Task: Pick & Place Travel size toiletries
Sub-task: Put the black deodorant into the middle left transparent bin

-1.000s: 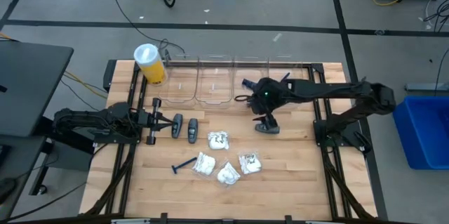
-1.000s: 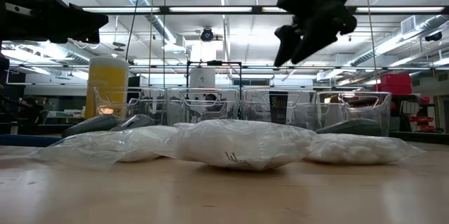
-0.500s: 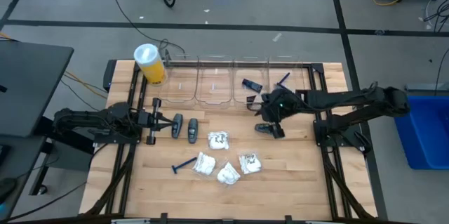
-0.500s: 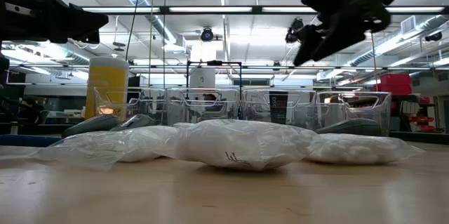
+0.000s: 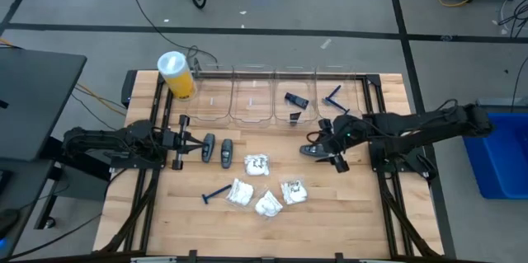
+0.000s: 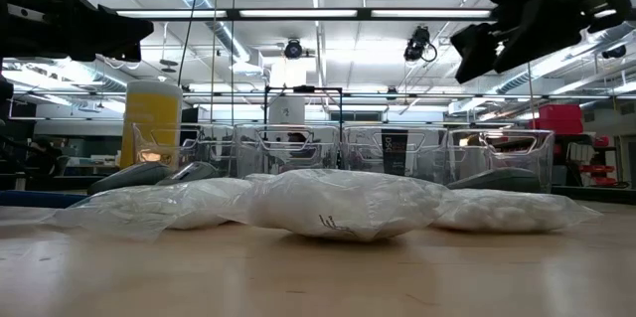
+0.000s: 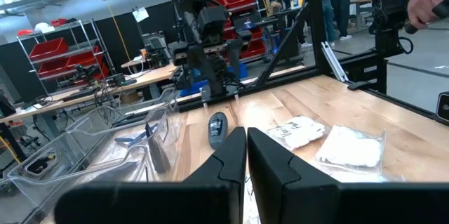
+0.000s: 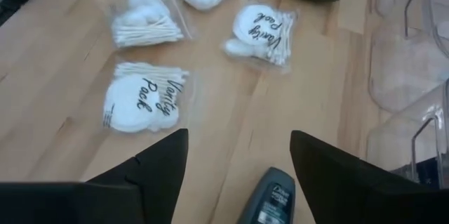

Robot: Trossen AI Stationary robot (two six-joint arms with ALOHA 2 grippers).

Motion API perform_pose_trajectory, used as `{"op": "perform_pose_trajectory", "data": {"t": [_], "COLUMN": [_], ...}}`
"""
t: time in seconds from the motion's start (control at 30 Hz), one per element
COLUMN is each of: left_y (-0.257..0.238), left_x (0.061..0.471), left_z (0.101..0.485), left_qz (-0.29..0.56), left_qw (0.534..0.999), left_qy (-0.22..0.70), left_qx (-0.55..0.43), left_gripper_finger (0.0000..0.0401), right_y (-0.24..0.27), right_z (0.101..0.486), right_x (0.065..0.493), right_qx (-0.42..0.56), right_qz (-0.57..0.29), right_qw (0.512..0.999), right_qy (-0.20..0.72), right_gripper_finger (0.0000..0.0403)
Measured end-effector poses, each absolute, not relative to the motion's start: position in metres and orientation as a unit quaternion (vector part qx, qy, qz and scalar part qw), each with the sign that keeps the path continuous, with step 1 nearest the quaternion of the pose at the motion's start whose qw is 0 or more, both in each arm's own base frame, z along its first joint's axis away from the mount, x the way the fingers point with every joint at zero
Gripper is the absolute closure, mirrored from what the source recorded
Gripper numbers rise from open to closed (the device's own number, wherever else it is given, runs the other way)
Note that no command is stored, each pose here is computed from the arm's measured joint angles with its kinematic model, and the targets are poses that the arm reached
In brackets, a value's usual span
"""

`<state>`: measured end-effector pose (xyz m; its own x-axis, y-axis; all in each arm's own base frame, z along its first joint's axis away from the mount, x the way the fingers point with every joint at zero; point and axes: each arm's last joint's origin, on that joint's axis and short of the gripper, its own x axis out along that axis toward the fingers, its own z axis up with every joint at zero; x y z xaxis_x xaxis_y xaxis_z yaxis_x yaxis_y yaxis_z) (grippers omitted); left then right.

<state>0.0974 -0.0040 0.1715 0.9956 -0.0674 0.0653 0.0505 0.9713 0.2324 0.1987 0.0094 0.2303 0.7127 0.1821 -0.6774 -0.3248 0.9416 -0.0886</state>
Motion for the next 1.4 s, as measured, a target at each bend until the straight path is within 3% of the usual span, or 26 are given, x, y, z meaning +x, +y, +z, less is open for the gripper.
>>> {"op": "perform_pose_trajectory", "data": {"t": [0.47,0.83,1.13,1.4], "left_y": [-0.004,-0.004,-0.004,-0.004], "left_x": [0.097,0.097,0.097,0.097], "left_z": [0.171,0.171,0.171,0.172], "left_qz": [-0.03,-0.03,-0.03,-0.03], "left_qw": [0.992,0.992,0.992,0.992], "left_qy": [-0.036,-0.036,-0.036,-0.037], "left_qx": [0.116,0.116,0.116,0.116], "left_gripper_finger": [0.0377,0.0377,0.0377,0.0377], "right_y": [0.01,0.008,0.008,0.011], "right_z": [0.219,0.194,0.19,0.182], "right_x": [0.19,0.183,0.181,0.185], "right_qx": [-0.073,-0.05,-0.039,-0.054], "right_qz": [0.134,0.078,0.072,0.01], "right_qw": [0.902,0.896,0.892,0.883], "right_qy": [0.404,0.434,0.444,0.465], "right_gripper_finger": [0.0137,0.0123,0.0133,0.0135]}}
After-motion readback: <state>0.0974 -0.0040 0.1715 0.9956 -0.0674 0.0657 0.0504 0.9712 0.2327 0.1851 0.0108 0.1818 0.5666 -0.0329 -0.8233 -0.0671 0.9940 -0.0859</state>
